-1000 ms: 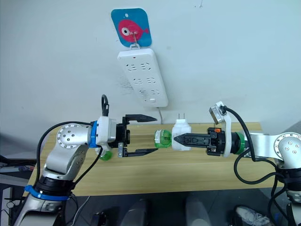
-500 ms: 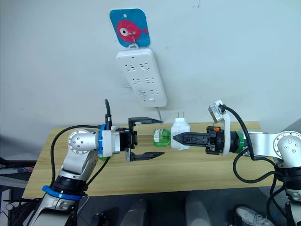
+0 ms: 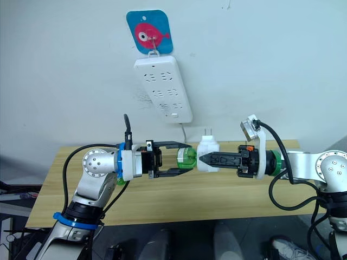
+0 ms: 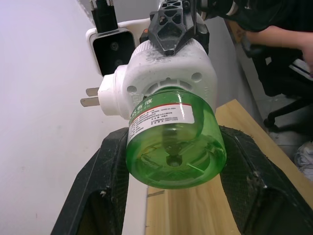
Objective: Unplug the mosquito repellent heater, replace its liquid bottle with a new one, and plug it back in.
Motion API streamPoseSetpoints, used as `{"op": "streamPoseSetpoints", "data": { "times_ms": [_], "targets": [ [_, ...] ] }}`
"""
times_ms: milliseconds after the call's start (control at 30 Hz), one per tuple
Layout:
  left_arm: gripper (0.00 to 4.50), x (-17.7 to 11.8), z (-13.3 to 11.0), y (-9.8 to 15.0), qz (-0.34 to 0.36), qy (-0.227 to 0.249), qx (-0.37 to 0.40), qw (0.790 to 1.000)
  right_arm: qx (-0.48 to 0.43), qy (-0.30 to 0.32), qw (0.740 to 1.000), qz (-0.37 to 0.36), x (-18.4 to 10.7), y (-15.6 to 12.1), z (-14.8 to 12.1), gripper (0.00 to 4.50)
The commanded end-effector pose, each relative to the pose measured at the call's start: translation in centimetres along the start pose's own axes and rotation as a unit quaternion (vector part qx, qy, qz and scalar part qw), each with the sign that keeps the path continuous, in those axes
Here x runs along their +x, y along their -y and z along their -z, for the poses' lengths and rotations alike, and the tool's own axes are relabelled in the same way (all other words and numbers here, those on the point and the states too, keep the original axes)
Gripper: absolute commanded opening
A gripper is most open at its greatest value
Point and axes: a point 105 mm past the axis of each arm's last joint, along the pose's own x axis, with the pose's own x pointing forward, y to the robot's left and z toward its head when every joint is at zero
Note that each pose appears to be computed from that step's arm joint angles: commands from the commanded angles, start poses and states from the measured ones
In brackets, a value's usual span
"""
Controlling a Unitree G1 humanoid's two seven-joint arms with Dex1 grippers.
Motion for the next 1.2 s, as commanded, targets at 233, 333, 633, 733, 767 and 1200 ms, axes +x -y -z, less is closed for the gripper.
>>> {"op": "streamPoseSetpoints", "data": {
  "times_ms": [233, 333, 633, 733, 767, 1200],
  "targets": [
    [2.23, -1.9, -0.5, -3.6, 0.031, -0.104, -0.413, 0.904, -0.017, -0.006, 1.0, -0.005, -0.5, -0.6, 0.0, 3.03],
    [2.23, -2.2, -1.4, -4.4, 0.037, -0.098, -0.502, 0.859, -0.02, -0.009, 1.0, -0.006, -0.5, -0.6, 0.1, 3.03],
    [2.23, -4.0, -2.3, -4.1, 0.038, -0.086, -0.619, 0.78, -0.021, -0.009, 1.0, -0.006, -0.6, -0.6, 0.2, 3.03],
    [2.23, -4.3, -2.6, -3.6, 0.045, -0.09, -0.609, 0.787, -0.023, -0.008, 1.0, 0.001, -0.7, -0.4, 0.1, 3.03],
    [2.23, -4.5, -2.8, -3.2, 0.054, -0.095, -0.592, 0.798, -0.026, -0.009, 1.0, 0.015, -0.7, 0.0, 0.1, 3.03],
    [2.23, -5.3, 0.7, 2.2, 0.058, -0.19, -0.395, 0.897, -0.188, -0.139, 0.836, 0.496, -7.5, 16.2, 1.7, 3.03]
  ]
}}
